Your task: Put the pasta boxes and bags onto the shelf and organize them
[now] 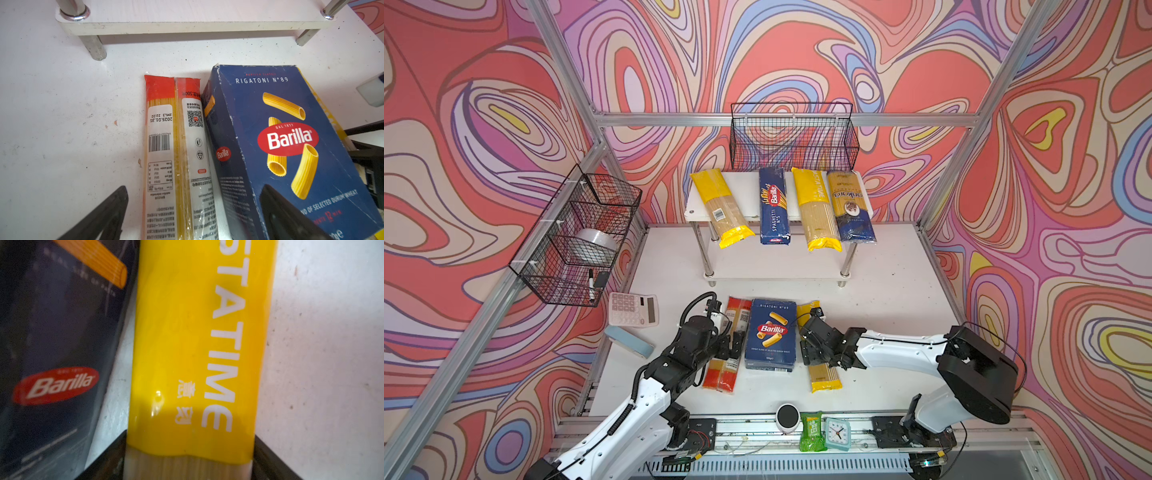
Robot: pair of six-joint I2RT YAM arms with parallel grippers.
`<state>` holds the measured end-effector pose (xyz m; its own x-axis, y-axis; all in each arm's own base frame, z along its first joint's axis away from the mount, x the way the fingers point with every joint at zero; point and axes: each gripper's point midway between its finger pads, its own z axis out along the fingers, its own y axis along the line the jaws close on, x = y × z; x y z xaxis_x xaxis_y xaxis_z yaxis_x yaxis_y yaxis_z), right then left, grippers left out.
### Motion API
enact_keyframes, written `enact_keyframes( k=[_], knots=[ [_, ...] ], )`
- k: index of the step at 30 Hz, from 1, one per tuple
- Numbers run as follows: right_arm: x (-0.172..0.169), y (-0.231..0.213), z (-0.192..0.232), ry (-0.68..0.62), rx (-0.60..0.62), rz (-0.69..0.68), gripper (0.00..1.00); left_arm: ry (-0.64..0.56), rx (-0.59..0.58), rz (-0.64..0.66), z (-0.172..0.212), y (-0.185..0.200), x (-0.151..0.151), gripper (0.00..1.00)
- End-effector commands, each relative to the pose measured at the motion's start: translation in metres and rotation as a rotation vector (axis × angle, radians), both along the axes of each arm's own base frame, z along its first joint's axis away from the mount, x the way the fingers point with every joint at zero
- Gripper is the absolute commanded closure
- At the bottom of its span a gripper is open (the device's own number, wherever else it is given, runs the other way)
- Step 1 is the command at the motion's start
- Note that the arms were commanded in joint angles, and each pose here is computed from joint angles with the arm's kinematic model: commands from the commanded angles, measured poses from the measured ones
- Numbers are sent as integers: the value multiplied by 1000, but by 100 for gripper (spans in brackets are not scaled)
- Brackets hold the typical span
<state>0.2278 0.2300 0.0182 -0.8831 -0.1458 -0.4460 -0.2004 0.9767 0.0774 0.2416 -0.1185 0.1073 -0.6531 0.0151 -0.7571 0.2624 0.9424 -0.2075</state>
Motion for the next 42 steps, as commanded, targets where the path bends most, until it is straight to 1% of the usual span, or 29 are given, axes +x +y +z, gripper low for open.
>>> enact_keyframes(
  k=[1,5,9,11,13,14,15,17,19,22,24,28,34,42],
  knots=[
    [-22,-9,-31,108,-26,0,22,-65,-13,0,17,-1,6,0],
    [-21,-9,-33,109,-24,-6,28,-67,-21,-15,17,-4,5,0],
    [-19,-10,-32,99,-21,-21,35,-41,-27,-22,10,-7,5,0],
    [-18,-8,-28,92,-7,-26,41,-25,-31,-29,4,-9,5,0],
    [-18,-9,-24,80,3,-38,49,-12,-33,-25,-10,-10,6,0],
    [-18,-11,-23,74,8,-42,52,-3,-34,-43,-12,-13,4,0],
    [-18,-13,-22,71,9,-47,57,2,-29,-53,-9,-14,5,0],
    [-19,-14,-19,66,13,-49,64,-9,-19,-27,1,-12,11,0],
    [-19,-13,-16,61,26,-50,78,15,13,-32,9,-11,12,0],
    [-17,-11,-12,50,39,-55,92,9,25,-54,9,-14,16,0],
    [-16,-10,-9,45,40,-56,99,16,34,-41,7,-13,18,0],
    [-13,-9,-1,31,47,-62,100,10,32,-58,8,-15,17,0],
    [-10,-10,17,-13,98,-82,100,-24,24,-34,13,-9,15,0],
    [-2,-13,55,-123,193,-118,100,-30,17,-44,13,-11,14,0]
  ],
)
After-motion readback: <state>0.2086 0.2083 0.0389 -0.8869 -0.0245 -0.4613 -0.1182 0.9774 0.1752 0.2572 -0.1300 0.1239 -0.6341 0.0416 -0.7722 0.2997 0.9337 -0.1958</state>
